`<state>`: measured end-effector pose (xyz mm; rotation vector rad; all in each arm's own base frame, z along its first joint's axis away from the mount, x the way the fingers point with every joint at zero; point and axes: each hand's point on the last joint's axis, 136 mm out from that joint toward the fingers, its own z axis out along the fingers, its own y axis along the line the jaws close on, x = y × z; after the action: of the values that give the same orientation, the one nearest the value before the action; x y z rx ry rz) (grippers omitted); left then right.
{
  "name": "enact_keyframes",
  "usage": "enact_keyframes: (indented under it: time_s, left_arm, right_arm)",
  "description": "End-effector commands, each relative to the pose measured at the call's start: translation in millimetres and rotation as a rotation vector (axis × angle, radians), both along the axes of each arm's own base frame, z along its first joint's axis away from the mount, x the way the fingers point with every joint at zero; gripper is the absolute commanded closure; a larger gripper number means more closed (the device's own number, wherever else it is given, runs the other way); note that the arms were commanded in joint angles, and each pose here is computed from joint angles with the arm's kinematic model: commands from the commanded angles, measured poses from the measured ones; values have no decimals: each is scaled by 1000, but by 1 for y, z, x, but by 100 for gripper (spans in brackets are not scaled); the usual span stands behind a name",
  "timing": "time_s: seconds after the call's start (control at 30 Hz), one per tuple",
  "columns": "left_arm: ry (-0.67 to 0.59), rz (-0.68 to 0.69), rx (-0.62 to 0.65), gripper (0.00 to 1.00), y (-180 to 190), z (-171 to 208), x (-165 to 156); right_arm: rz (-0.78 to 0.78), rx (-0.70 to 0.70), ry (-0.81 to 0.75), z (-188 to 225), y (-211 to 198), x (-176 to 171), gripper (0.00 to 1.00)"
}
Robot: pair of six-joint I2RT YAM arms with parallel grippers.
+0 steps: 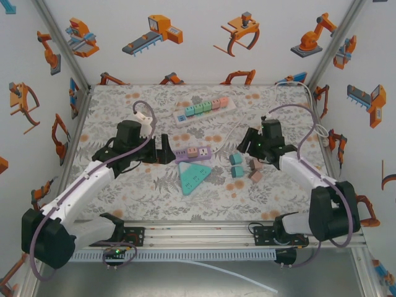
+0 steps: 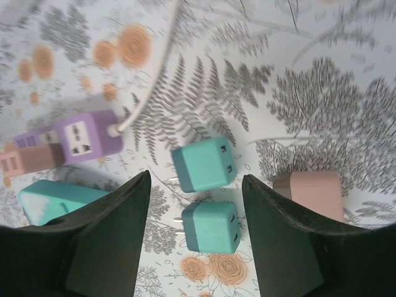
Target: Pull the plug off the socket
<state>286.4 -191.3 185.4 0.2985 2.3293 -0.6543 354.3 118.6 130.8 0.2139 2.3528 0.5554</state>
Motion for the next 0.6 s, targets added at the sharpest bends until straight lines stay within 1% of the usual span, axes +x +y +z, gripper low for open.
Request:
enact_keyframes:
  time_s: [0.0,0.13,0.27,0.4,0.43,0.53,0.57]
  left_arm:
    - [0,98,-20,3,9,9,12]
    - [37,157,-54,3,13,4,21]
    - [68,188,-61,3,14,-4,29]
    - [95,209,-78,0,12,-14,38]
    - [100,211,-85,2,10,-16,41]
    - [108,225,-94,4,9,-21,51]
    - [110,229,-91,5,9,-22,54]
  right_arm:
    - [104,-60,-200,59,11,10,44]
    - [281,-159,-377,103,40,9,44]
    - [518,-275,-523,127,81,1,45]
    - [894,-386,-687,130,141,-27,45]
    - [1000,-398,-721,127,155,-37,45]
    - [1323,-365,-807,116,189,-71,45]
    - [1394,-361,-829,111,197,-78,44]
